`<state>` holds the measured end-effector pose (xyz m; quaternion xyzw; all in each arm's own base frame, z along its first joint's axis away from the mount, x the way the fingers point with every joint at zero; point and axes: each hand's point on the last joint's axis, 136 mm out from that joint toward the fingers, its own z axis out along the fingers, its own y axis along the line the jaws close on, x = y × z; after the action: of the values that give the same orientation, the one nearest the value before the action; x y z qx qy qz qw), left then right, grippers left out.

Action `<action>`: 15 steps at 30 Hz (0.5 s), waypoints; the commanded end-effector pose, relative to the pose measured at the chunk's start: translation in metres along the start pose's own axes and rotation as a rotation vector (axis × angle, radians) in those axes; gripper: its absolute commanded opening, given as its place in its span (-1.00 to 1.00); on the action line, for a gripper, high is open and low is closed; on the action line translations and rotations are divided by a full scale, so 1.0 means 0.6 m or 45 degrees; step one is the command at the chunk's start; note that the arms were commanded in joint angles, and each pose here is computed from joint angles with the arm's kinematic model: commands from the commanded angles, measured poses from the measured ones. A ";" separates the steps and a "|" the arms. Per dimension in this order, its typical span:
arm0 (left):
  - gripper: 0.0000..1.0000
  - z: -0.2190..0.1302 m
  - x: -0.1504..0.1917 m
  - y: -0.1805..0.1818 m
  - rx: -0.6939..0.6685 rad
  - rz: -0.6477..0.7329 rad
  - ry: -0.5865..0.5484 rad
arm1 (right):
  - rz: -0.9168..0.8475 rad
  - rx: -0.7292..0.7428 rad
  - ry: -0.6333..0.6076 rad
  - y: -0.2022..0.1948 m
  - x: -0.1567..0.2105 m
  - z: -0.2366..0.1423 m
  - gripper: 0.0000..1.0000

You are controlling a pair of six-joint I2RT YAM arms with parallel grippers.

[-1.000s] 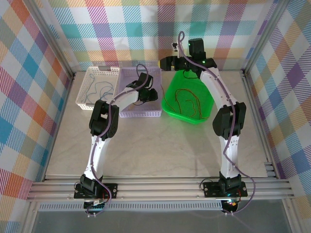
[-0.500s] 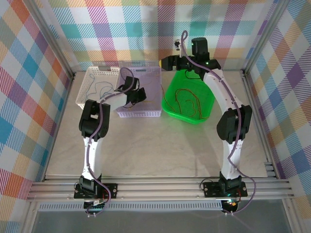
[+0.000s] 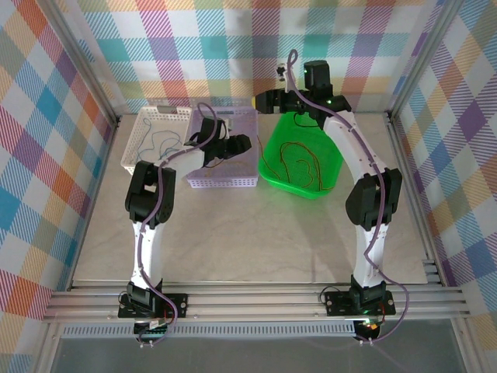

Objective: Untangle the cables

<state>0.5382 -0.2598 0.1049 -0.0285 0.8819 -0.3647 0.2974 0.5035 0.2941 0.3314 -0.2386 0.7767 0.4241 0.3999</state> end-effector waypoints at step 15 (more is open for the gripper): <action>0.32 0.053 0.035 -0.018 0.078 0.115 0.111 | -0.062 -0.028 -0.046 0.031 -0.011 -0.016 0.94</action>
<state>0.5412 -0.2794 0.0807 0.0085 0.8899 -0.3639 0.2748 0.5016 0.2959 0.3196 -0.2377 0.7809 0.4237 0.3927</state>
